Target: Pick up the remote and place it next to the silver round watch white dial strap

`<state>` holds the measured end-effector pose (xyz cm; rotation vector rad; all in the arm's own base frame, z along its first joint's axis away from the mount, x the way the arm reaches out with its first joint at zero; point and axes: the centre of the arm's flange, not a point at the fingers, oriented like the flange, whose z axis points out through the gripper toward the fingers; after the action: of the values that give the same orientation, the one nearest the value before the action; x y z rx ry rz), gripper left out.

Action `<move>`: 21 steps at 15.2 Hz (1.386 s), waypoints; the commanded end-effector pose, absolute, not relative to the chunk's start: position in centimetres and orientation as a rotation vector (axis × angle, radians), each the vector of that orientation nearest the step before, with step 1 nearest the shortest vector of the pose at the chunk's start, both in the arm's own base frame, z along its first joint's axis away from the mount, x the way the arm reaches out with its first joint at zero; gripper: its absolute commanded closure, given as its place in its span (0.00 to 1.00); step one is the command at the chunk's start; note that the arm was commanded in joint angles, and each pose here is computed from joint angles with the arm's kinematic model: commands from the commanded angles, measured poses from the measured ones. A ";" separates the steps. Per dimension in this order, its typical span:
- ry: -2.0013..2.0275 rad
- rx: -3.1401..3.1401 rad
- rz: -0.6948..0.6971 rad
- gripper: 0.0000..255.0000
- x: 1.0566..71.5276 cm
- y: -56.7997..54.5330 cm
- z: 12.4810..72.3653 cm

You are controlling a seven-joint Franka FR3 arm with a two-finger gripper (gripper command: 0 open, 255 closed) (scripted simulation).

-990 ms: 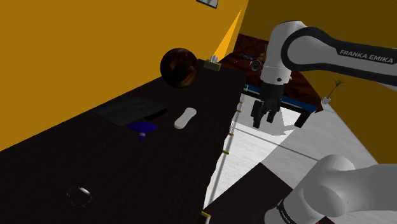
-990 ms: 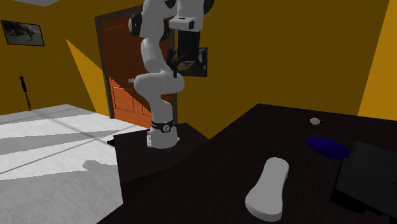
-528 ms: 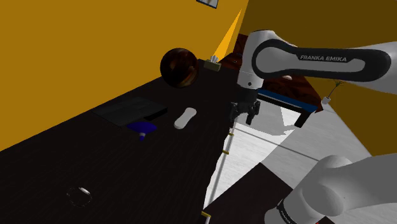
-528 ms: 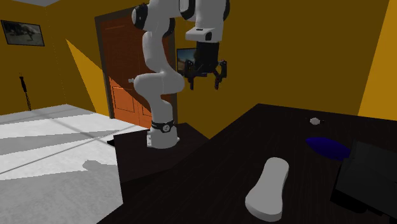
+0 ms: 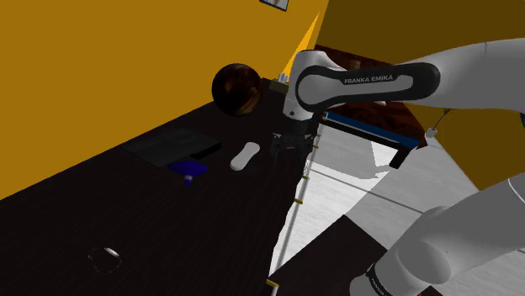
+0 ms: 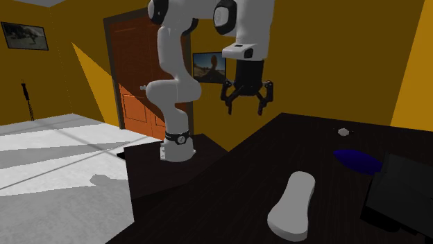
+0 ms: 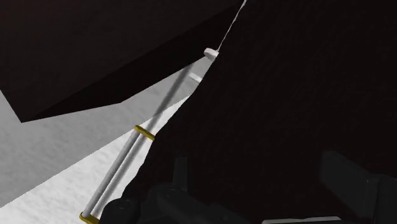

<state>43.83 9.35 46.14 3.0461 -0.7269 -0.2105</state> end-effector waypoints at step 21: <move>-1.478 2.751 -0.002 0.00 65.4 7.5 36.3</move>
<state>65.24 7.57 36.76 2.7540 -1.4717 -0.0040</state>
